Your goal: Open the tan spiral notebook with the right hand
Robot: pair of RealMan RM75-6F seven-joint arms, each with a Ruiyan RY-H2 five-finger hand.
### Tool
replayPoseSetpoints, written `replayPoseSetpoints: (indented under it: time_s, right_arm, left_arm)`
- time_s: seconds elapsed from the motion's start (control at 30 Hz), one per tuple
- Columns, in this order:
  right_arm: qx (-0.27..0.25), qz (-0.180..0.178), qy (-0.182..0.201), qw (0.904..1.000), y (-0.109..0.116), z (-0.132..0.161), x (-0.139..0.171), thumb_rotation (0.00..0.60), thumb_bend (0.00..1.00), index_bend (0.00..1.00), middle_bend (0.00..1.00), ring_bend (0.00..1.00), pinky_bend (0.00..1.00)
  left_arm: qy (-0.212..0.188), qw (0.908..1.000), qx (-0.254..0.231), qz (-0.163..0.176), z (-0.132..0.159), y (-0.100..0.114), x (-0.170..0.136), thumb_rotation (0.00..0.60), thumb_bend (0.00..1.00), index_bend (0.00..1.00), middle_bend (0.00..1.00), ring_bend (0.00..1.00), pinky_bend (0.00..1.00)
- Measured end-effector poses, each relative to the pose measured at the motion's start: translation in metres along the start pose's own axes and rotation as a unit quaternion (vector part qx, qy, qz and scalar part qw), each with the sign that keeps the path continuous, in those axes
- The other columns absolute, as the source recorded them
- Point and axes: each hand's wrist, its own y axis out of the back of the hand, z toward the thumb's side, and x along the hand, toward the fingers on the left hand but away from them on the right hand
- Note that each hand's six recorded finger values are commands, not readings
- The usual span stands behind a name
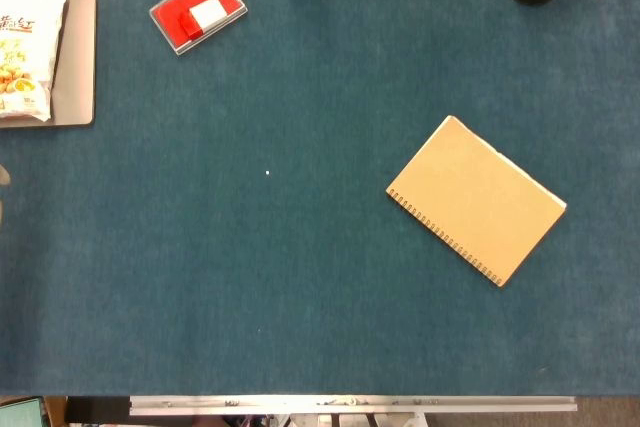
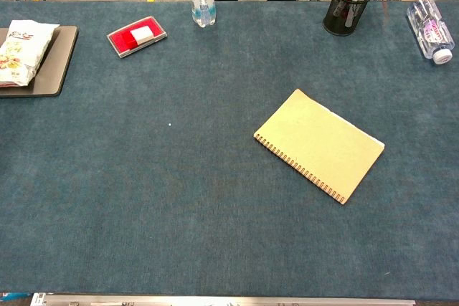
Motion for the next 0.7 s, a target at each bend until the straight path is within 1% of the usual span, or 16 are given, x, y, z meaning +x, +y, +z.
replayPoseSetpoints:
  time_s: [0.23, 0.57, 0.7]
  right_arm:
    - [0.0, 0.018, 0.007, 0.9998, -0.007, 0.003, -0.004, 0.6, 0.28, 0.32, 0.22, 0.07, 0.33]
    - [-0.003, 0.025, 0.013, 0.9996, -0.012, 0.005, -0.006, 0.6, 0.28, 0.32, 0.23, 0.08, 0.33]
    - [0.003, 0.021, 0.02, 0.9996, -0.012, 0.007, -0.006, 0.6, 0.27, 0.32, 0.23, 0.08, 0.33]
  left_arm:
    - [0.008, 1.0, -0.002, 0.003, -0.004, 0.003, -0.002, 0.6, 0.43, 0.44, 0.36, 0.28, 0.45]
    - [0.012, 0.9999, -0.001, 0.002, -0.006, 0.003, -0.005, 0.6, 0.43, 0.44, 0.36, 0.28, 0.45]
    - [0.009, 1.0, -0.002, -0.001, -0.004, 0.002, -0.004, 0.6, 0.43, 0.44, 0.36, 0.28, 0.45]
